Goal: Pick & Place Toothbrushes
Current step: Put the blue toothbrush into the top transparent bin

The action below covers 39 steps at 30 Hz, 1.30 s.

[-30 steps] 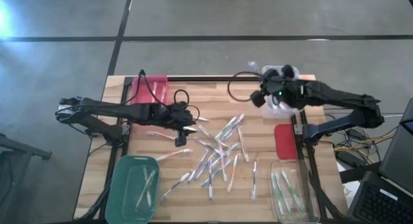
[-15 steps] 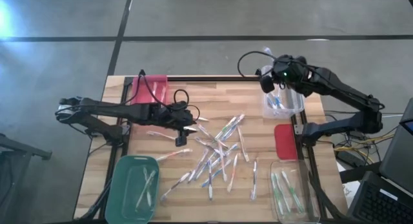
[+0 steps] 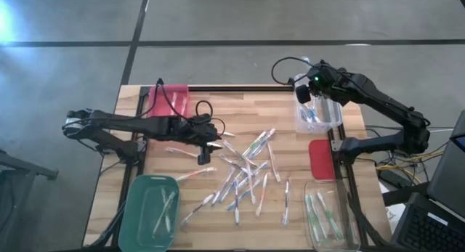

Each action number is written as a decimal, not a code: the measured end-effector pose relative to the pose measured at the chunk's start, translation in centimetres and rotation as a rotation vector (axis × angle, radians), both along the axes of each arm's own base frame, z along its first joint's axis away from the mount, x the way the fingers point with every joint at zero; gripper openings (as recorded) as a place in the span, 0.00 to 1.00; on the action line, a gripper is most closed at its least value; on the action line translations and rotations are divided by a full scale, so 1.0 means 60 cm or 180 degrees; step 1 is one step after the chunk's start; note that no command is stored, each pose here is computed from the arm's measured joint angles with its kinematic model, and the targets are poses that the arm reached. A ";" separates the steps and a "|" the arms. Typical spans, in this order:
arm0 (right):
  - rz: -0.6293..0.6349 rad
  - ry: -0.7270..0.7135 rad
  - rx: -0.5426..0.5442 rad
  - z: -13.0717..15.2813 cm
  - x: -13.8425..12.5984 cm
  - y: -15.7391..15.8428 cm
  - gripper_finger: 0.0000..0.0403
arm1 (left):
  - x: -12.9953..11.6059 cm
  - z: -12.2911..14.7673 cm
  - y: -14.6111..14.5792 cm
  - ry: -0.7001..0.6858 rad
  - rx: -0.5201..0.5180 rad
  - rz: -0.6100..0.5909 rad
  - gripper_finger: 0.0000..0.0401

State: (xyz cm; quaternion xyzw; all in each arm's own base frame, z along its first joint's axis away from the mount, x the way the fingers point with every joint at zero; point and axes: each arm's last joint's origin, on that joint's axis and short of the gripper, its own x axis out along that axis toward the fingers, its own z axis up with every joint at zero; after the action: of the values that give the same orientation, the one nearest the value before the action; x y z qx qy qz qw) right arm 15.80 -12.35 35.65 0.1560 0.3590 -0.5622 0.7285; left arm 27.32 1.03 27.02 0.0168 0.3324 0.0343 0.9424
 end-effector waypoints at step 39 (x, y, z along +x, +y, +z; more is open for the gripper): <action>-0.0769 0.0839 0.1712 -0.143 0.000 -0.117 0.07 | 0.000 -0.001 0.000 0.0002 0.0002 -0.0002 0.45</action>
State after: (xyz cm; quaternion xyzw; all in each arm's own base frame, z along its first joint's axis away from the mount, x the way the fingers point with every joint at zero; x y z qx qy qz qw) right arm 15.78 -19.36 27.07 0.3102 0.5649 -0.5449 0.5364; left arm 27.32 1.02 26.97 0.0173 0.3326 0.0341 0.9423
